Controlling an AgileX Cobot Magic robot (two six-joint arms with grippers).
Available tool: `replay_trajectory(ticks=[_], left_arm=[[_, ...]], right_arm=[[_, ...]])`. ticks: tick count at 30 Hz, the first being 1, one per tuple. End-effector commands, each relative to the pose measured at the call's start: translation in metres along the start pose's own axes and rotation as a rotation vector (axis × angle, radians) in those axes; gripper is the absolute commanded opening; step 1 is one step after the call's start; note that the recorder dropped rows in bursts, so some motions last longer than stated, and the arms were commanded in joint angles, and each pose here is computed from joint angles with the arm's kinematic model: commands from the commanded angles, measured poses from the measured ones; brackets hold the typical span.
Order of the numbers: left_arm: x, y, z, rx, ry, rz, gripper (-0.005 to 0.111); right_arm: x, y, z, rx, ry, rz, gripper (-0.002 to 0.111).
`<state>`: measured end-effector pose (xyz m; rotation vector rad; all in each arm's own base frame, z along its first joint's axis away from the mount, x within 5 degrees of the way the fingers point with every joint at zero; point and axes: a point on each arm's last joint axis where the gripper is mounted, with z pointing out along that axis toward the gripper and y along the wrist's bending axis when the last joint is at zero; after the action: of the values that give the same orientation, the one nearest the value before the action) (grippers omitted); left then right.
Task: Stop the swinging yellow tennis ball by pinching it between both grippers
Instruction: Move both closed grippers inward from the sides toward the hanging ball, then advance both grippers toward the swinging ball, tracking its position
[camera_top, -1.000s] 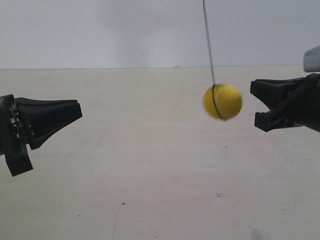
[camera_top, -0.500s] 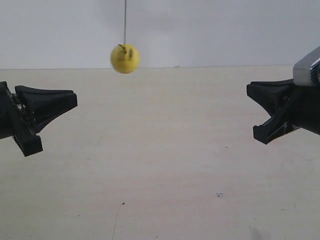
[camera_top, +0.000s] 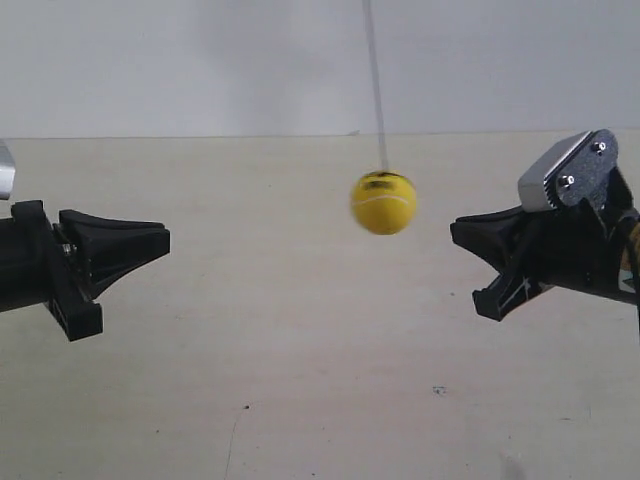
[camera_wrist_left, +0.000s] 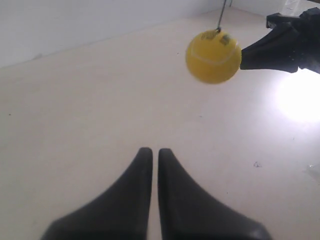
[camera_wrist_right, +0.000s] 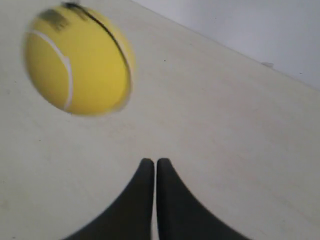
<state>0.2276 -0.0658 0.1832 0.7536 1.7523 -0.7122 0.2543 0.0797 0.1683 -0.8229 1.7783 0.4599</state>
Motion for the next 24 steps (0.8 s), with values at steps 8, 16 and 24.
replay_trajectory(ticks=[8, 16, 24], left_arm=[[-0.0041, -0.0034, 0.0003, 0.052, -0.043, 0.026, 0.005], [-0.0042, -0.0035, 0.0003, 0.052, -0.045, 0.054, 0.005], [-0.0037, -0.0042, 0.0003, 0.06, -0.039, 0.046, 0.005]], right_arm=[[-0.0086, 0.0021, 0.005, -0.081, -0.072, -0.02, 0.0], [-0.0085, 0.0021, 0.0051, -0.08, -0.07, -0.02, 0.0], [-0.0101, 0.0063, 0.0045, -0.128, -0.087, 0.009, 0.0]])
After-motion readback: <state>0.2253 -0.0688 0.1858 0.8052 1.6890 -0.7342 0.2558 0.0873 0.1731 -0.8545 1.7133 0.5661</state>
